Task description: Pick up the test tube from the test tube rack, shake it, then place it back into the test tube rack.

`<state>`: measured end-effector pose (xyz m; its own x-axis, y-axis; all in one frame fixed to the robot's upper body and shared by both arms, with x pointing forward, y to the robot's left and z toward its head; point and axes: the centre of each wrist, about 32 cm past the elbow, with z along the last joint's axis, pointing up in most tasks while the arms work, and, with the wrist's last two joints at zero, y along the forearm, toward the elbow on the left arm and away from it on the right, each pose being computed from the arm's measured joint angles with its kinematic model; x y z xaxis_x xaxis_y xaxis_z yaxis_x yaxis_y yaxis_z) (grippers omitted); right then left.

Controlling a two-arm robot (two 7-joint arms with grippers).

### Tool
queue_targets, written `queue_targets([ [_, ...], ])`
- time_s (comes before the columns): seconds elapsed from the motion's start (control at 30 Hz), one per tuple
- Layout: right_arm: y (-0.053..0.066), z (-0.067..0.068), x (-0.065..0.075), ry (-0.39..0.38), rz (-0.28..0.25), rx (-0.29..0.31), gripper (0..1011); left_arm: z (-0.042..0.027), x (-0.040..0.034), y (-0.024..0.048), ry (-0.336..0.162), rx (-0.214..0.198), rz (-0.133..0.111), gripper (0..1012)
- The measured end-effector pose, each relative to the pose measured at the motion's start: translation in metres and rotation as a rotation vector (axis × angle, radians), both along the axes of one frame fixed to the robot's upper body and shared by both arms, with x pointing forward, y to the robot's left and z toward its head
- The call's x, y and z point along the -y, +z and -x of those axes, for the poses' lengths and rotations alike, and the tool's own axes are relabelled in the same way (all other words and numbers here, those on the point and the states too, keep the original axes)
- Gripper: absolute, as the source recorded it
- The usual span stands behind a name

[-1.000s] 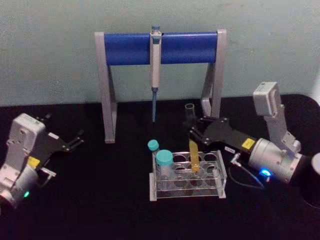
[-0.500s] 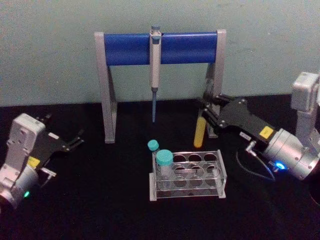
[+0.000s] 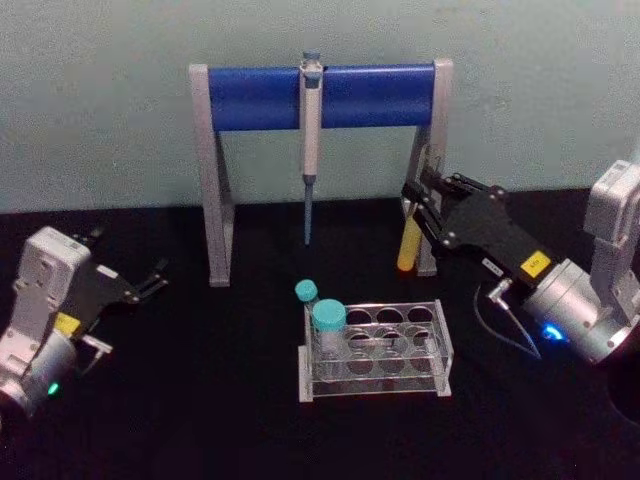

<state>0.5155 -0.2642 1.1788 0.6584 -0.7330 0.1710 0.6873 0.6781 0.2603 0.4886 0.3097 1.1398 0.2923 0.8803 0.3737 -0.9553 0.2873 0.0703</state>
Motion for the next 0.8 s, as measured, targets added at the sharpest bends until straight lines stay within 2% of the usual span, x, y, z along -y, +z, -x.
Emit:
queue_targets([
  [0.23, 0.001, -0.006, -0.004, 0.013, -0.005, 0.01, 235, 0.0, 0.0, 0.0, 0.0, 0.0, 0.0, 1001],
  [0.43, 0.002, -0.008, -0.005, 0.102, -0.019, -0.01, 234, 0.0, 0.0, 0.0, 0.0, 0.0, 0.0, 1001],
  [0.67, 0.009, 0.001, 0.009, 0.206, 0.006, -0.064, 234, 0.0, 0.0, 0.0, 0.0, 0.0, 0.0, 1001],
  [0.8, 0.013, 0.008, 0.019, 0.23, 0.021, -0.083, 235, 0.0, 0.0, 0.0, 0.0, 0.0, 0.0, 1001],
])
